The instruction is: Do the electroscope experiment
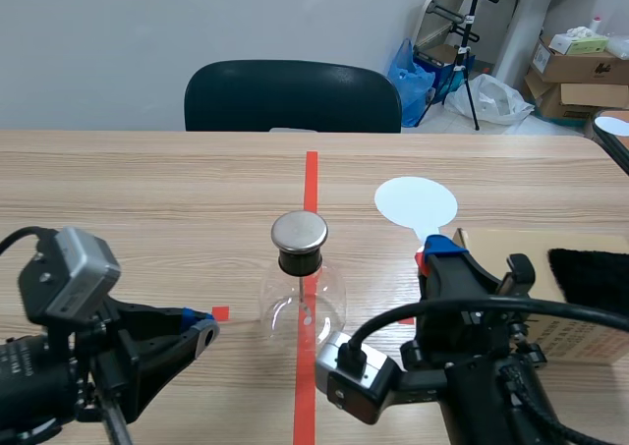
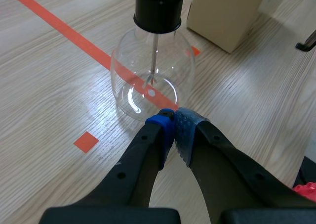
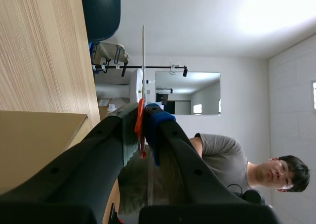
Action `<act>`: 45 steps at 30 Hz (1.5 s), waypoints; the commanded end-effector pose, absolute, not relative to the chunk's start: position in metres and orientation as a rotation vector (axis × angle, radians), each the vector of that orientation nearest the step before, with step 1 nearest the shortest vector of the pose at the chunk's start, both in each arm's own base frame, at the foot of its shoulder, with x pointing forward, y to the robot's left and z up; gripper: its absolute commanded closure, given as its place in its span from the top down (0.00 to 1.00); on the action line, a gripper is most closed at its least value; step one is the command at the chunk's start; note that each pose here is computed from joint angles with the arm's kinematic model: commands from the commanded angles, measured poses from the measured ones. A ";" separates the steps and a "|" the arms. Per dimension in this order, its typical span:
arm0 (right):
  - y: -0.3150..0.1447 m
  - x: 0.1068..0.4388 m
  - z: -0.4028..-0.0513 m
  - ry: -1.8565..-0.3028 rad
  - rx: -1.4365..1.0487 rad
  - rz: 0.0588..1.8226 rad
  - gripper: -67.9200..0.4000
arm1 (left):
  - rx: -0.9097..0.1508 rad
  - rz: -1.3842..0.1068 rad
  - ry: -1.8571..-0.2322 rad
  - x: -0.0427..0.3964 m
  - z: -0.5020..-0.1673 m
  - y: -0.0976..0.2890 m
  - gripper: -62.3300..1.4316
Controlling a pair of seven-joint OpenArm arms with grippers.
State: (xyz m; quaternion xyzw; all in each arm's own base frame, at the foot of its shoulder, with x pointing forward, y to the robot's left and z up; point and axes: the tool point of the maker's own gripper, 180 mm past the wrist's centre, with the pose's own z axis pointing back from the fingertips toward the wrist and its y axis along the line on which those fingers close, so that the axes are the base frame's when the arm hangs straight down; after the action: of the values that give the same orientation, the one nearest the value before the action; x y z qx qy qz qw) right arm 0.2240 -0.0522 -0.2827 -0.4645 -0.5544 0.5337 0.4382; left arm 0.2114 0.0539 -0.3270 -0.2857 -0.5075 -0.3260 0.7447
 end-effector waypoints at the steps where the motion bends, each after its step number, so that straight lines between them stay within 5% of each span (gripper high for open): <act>1: -0.053 0.228 -0.277 -1.399 -1.169 1.313 0.02 | -0.641 -0.716 -1.163 0.221 -0.315 0.050 0.07; 45: -0.053 0.228 -0.281 -1.375 -1.167 1.333 0.02 | -0.627 -0.800 -1.178 0.235 -0.333 0.031 0.07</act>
State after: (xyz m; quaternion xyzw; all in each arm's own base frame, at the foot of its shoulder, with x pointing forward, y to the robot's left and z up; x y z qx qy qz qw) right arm 0.2242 -0.0523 -0.2868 -0.4635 -0.5449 0.5432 0.4395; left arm 0.2322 0.0341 -0.3424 -0.2771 -0.5184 -0.3678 0.7206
